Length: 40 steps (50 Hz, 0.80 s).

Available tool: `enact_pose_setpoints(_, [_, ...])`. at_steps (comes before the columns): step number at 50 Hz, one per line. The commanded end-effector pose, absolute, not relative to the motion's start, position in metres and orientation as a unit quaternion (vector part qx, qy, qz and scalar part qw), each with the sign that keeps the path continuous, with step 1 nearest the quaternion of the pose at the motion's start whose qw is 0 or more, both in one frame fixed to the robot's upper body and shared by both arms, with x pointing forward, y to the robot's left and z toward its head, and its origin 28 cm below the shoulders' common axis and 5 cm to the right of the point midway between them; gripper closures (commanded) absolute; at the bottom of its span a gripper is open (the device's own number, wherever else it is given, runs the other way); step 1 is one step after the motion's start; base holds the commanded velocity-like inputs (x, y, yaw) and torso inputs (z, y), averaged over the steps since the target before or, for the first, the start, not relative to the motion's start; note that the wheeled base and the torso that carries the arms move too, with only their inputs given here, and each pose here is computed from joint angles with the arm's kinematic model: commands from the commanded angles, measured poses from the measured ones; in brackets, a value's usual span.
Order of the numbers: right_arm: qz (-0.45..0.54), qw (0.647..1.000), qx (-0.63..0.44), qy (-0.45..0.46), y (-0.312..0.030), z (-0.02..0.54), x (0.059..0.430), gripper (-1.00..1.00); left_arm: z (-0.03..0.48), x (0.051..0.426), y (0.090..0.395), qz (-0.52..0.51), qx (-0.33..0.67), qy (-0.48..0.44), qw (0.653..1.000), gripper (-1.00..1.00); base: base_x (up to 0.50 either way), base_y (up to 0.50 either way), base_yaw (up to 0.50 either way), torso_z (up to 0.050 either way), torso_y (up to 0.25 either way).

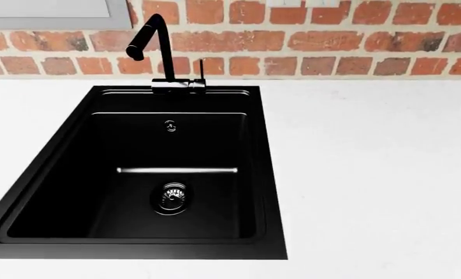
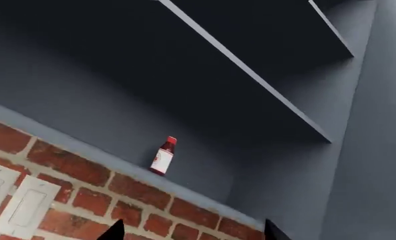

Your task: Pick and place the shaker into the drawer. Then close the cabinet.

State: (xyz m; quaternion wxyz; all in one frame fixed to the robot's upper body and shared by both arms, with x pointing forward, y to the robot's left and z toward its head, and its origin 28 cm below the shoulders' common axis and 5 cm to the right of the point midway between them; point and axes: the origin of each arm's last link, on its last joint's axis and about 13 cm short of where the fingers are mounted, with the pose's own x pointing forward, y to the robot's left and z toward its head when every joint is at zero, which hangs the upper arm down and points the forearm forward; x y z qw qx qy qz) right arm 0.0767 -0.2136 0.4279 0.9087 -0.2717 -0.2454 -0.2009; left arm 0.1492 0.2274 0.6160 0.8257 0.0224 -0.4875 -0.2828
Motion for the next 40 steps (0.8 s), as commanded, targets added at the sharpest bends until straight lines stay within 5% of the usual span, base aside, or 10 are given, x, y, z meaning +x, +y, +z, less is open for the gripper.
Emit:
enact_pose_setpoints(1, [-0.294,0.901,-0.256,-0.189,-0.223,0.363,0.016,-1.0,0.619,0.208,0.162,-0.332,0.091,-0.399,0.85,-1.0,0.0,0.0,0.0,0.0,0.0])
enact_pose_setpoints(15, [-0.307,0.891,-0.287,-0.173,-0.22,0.357,0.025,-1.0,0.53,0.355,0.155,-0.216,0.128,-0.287,0.924,-1.0,0.0,0.0,0.0,0.0,0.0])
enact_pose_setpoints(27, [-0.329,0.889,-0.283,-0.149,-0.224,0.36,0.034,-1.0,0.532,0.346,0.135,-0.207,0.11,-0.296,0.926,-1.0,0.0,0.0,0.0,0.0,0.0])
enact_pose_setpoints(40, [-0.291,0.9,-0.276,-0.169,-0.221,0.359,0.022,-1.0,0.545,0.344,0.162,-0.142,0.077,-0.287,0.944,-1.0,0.0,0.0,0.0,0.0,0.0])
